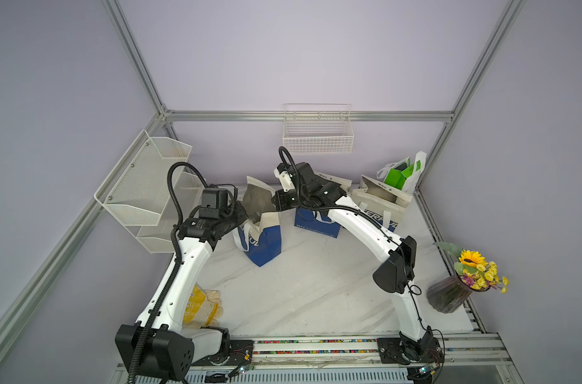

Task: Open the takeout bag
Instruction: Place the takeout bag at the center of the board.

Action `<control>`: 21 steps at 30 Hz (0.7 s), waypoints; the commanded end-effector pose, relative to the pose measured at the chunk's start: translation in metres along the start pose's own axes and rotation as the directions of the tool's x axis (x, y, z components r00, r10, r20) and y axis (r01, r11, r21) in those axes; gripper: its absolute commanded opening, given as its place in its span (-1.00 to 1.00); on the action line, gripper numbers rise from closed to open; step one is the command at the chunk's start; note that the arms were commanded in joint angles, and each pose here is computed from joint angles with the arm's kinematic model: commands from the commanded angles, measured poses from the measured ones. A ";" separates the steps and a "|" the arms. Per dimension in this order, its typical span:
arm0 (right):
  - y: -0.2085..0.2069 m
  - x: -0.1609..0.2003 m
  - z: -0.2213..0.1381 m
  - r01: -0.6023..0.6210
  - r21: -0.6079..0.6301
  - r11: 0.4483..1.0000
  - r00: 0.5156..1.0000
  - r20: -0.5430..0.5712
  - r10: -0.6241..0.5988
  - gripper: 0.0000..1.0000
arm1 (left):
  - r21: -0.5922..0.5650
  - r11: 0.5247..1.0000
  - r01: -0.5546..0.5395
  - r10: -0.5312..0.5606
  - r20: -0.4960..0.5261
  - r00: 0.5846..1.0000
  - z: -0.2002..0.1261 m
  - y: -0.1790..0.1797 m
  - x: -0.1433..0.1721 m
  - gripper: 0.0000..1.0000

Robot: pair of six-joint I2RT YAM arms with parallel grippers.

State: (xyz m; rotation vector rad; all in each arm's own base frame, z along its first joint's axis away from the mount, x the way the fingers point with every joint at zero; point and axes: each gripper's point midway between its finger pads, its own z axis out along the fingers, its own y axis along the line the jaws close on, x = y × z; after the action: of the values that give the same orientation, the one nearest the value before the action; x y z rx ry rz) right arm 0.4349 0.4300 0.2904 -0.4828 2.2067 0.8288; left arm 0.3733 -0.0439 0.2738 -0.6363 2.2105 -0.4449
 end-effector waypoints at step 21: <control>-0.027 -0.049 -0.004 -0.050 -0.069 0.996 0.991 0.120 0.058 0.17 | 0.134 0.991 0.027 -0.028 0.004 1.000 0.054 -0.020 -0.034 -1.00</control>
State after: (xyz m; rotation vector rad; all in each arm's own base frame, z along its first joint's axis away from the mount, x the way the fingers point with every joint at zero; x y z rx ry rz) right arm 0.4809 0.4223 0.2829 -0.4068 2.1748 0.9514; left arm 0.4338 -0.0511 0.2508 -0.6127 2.1983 -0.5919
